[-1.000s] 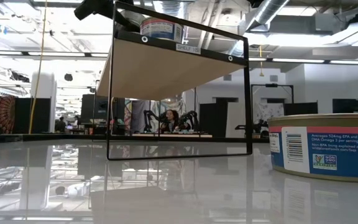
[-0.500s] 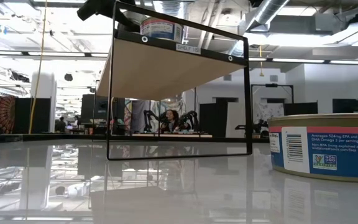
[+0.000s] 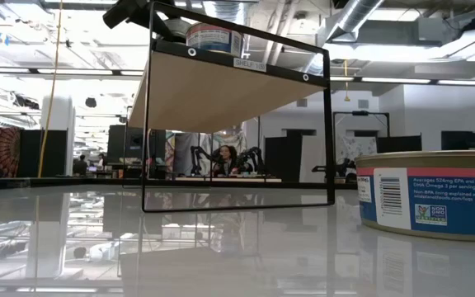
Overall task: Stack canned seafood by type on shelf
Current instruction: Stack the green tuna can on top of the other green tuna can on the shelf, then stack the blue tuna can on top of the other blue tuna can on the shelf
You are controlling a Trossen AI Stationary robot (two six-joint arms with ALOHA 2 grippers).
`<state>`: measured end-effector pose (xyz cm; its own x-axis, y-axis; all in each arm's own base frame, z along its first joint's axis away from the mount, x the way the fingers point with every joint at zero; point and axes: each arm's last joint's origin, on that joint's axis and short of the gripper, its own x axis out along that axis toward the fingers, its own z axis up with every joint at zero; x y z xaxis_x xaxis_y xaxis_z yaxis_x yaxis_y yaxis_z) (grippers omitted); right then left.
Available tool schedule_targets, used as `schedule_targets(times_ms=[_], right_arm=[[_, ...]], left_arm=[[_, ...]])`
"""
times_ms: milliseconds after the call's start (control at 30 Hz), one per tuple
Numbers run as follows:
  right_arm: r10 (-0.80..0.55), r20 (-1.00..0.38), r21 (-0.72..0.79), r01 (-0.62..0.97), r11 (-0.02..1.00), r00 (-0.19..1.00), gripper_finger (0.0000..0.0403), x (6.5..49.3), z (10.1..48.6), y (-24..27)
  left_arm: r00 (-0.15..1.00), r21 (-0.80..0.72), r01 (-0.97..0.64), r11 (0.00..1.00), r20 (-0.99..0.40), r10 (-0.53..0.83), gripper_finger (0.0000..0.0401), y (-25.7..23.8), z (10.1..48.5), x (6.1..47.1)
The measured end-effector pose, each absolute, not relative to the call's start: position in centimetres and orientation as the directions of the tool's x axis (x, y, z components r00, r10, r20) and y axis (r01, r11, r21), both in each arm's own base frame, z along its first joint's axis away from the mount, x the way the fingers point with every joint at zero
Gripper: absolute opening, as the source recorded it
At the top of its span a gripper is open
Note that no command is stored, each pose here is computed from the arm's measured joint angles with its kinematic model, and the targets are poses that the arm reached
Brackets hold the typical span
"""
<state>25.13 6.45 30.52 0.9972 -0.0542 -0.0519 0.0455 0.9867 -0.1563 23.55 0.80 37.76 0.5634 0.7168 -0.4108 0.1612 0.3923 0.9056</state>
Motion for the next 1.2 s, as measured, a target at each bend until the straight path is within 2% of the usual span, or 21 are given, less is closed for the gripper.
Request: schedule_targets(times_ms=[600, 833, 900, 1000, 1100, 1200], right_arm=[[-0.047, -0.048, -0.147, 0.039, 0.988, 0.998, 0.0291, 25.1, 30.6, 6.6], [-0.023, -0.075, -0.133, 0.013, 0.991, 0.997, 0.0291, 24.7, 30.4, 7.2], [-0.013, -0.097, -0.096, 0.004, 0.995, 0.995, 0.0291, 24.4, 30.4, 7.3], [-0.001, -0.219, -0.022, -0.004, 1.000, 0.976, 0.0291, 24.1, 30.4, 7.8], [-0.020, -0.314, 0.035, 0.032, 0.999, 0.949, 0.0291, 23.9, 30.3, 8.5], [-0.016, -0.372, 0.058, 0.040, 0.998, 0.928, 0.0291, 24.2, 29.6, 9.4]], left_arm=[[0.580, 0.905, 0.139, 0.402, -0.404, 0.708, 0.0195, 0.1, 37.8, 23.6], [0.624, 0.937, 0.123, 0.325, -0.328, 0.709, 0.0192, -2.6, 38.3, 23.3], [0.675, 0.927, 0.093, 0.363, -0.327, 0.662, 0.0188, -4.2, 38.4, 23.1], [0.764, 0.864, 0.068, 0.499, -0.367, 0.531, 0.0184, -6.9, 38.0, 23.0], [0.831, 0.742, 0.089, 0.664, -0.423, 0.362, 0.0181, -9.4, 37.6, 22.5], [0.867, 0.545, 0.105, 0.832, -0.460, 0.192, 0.0181, -11.0, 37.6, 22.1]])
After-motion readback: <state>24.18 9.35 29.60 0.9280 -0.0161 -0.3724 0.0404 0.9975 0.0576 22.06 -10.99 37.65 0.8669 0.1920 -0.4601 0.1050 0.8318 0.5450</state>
